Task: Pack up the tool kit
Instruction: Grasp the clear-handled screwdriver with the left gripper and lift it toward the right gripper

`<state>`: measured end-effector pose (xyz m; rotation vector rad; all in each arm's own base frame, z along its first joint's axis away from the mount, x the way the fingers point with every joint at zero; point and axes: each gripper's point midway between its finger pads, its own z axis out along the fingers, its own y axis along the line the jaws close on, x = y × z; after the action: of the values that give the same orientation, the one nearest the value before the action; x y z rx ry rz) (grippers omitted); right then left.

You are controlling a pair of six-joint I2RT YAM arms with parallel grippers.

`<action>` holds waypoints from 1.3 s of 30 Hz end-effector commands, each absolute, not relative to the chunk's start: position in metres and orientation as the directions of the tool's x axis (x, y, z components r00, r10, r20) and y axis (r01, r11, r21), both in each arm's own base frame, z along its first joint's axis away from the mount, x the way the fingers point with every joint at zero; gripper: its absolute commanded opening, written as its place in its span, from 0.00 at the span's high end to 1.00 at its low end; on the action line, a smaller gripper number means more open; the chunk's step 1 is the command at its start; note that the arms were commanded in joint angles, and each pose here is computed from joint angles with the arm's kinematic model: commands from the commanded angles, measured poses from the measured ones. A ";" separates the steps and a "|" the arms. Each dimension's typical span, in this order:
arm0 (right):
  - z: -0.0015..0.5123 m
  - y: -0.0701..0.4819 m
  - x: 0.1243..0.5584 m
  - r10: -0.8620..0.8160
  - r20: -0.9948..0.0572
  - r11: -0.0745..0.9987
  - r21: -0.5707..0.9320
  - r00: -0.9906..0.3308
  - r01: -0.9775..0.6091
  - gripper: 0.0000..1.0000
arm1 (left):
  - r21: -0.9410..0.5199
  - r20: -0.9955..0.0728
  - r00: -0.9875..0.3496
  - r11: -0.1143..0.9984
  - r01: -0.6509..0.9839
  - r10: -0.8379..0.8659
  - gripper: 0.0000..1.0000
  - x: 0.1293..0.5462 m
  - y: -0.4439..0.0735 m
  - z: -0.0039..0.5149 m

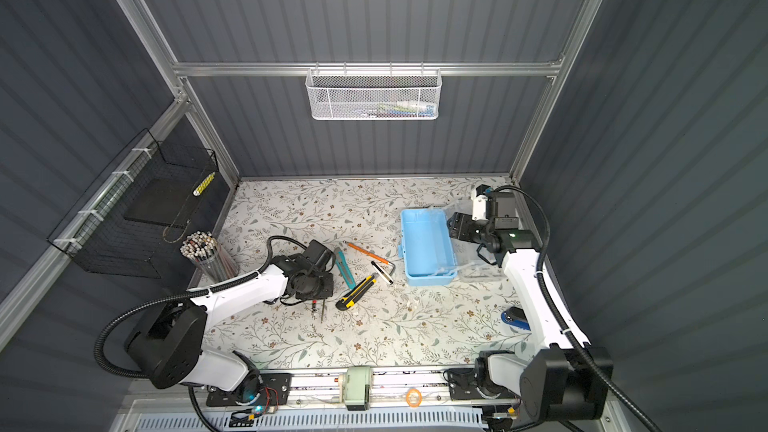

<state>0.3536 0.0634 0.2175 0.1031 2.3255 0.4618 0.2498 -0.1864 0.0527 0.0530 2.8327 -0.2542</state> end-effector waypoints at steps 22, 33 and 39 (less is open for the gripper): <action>0.199 0.249 0.357 0.243 -0.540 0.656 0.703 -0.806 -0.274 0.40 | -0.529 -0.638 -0.768 0.692 0.492 0.058 0.96 0.321 -0.337 0.188; 0.197 0.273 0.352 0.200 -0.524 0.620 0.722 -0.828 -0.307 0.44 | -0.556 -0.648 -0.760 0.646 0.523 0.058 0.95 0.320 -0.349 0.195; 0.196 0.275 0.351 0.204 -0.521 0.618 0.725 -0.829 -0.303 0.49 | -0.577 -0.636 -0.768 0.618 0.534 0.070 0.95 0.319 -0.359 0.194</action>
<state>0.3487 0.2694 0.1873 -0.0645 2.2973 1.1358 0.3188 -0.3464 0.1823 0.4343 2.3087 -1.0104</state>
